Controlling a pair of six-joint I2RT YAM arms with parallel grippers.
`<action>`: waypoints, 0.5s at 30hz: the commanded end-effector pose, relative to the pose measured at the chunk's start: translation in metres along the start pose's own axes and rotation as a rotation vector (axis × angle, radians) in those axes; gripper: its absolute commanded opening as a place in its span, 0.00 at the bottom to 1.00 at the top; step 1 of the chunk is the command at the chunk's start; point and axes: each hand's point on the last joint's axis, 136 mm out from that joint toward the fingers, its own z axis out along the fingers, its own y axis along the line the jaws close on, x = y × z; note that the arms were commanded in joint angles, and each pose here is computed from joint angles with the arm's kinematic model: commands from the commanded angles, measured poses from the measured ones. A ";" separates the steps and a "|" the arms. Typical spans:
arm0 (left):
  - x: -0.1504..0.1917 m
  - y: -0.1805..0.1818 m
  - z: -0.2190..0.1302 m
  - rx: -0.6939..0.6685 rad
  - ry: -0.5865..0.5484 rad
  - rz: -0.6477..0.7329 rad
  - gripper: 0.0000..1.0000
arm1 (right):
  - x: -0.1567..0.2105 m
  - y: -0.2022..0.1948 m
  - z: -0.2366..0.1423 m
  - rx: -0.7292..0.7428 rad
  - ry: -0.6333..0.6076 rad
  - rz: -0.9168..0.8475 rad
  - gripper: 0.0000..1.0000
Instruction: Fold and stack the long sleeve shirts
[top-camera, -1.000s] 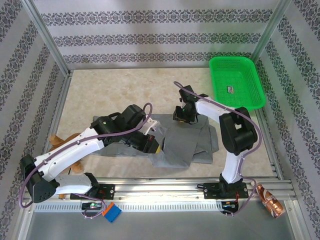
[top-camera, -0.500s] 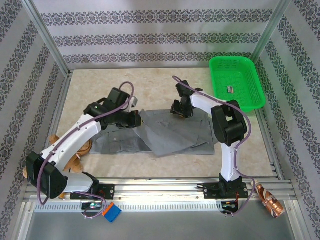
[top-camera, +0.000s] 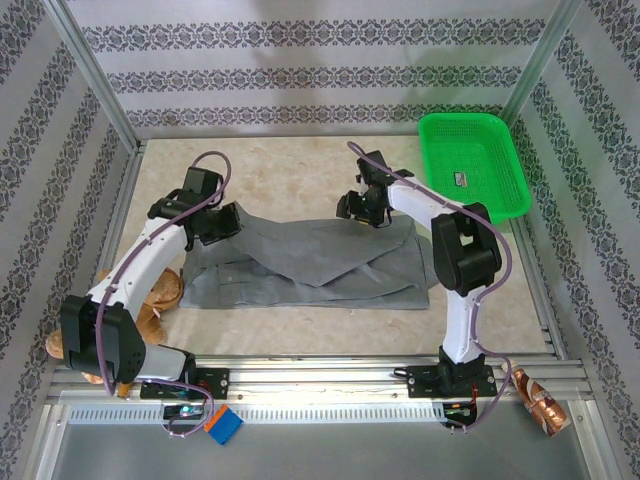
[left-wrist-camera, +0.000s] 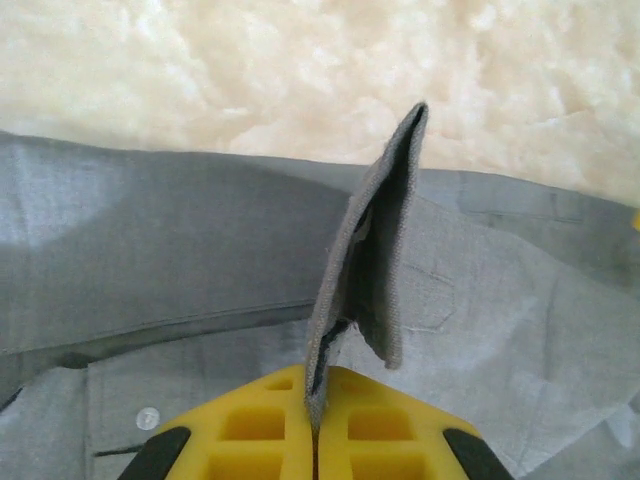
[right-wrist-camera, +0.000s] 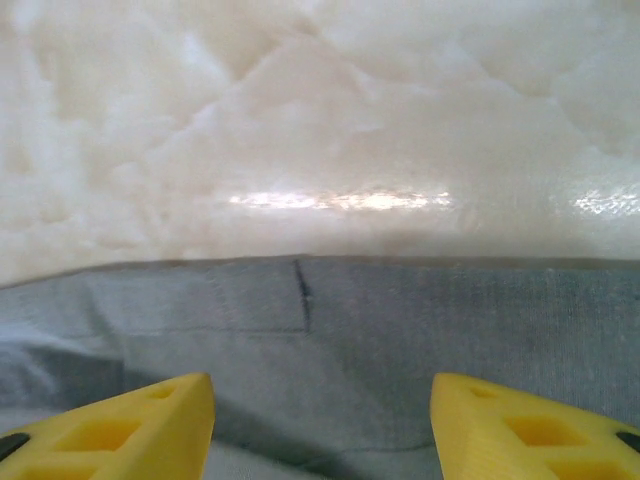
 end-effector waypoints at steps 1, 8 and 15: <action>-0.001 0.016 0.010 -0.045 -0.007 -0.011 0.06 | -0.010 0.025 -0.036 -0.073 -0.057 -0.088 0.63; 0.013 0.039 0.026 -0.115 0.046 -0.002 0.06 | -0.002 0.039 -0.045 -0.110 -0.060 -0.160 0.67; 0.020 0.063 0.037 -0.163 0.070 -0.023 0.06 | 0.003 0.050 -0.049 -0.143 -0.056 -0.203 0.69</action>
